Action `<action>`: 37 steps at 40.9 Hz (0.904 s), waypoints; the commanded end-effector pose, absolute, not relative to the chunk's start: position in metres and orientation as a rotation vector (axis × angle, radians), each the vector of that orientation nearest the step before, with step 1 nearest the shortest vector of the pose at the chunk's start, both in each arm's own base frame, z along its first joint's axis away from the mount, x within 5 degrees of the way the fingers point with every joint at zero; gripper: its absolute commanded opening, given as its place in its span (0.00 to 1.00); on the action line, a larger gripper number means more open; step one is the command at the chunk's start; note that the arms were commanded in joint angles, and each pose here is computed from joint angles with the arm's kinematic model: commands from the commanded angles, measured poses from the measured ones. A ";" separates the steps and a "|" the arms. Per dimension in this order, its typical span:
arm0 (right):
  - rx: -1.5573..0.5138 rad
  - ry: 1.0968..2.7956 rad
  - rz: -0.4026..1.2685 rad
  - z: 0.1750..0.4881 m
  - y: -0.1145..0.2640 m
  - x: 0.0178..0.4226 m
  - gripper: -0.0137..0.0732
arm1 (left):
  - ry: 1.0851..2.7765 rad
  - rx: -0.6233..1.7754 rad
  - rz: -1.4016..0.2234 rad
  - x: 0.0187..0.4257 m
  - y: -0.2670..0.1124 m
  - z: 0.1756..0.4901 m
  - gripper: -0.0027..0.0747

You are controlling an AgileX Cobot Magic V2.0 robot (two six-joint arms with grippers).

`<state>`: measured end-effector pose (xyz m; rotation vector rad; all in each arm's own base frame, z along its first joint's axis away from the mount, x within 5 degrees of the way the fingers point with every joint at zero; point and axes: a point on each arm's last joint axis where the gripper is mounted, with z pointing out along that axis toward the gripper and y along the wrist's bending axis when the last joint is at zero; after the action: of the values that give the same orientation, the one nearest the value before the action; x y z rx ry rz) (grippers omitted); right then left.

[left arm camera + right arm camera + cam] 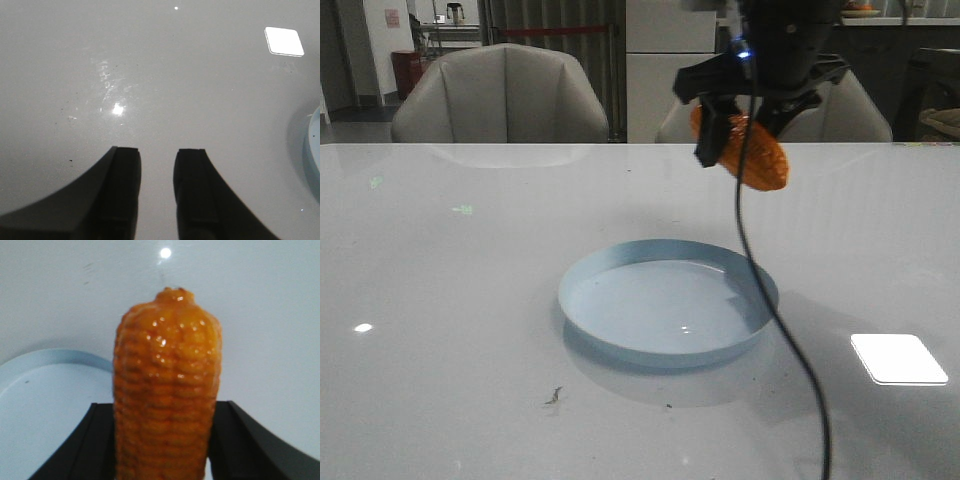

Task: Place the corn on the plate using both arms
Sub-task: 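Lift the corn with the right gripper and carry it over the plate, then lower the corn onto the plate and open the right gripper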

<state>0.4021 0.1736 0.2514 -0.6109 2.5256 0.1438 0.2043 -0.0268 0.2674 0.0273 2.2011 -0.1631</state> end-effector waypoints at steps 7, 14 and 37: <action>-0.738 2.494 0.169 0.253 0.208 0.390 0.46 | 2.085 -0.004 -0.186 0.208 -0.027 0.286 0.37; -0.749 2.608 0.186 0.225 0.212 0.391 0.61 | 2.085 -0.004 -0.186 0.208 -0.027 0.286 0.37; -0.763 2.667 0.189 0.221 0.216 0.396 0.71 | 2.085 -0.004 -0.186 0.208 -0.027 0.286 0.37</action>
<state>0.3933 0.2148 0.1796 -0.7834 2.7818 0.1504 0.2042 -0.0269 0.2674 0.0238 2.2011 -0.1663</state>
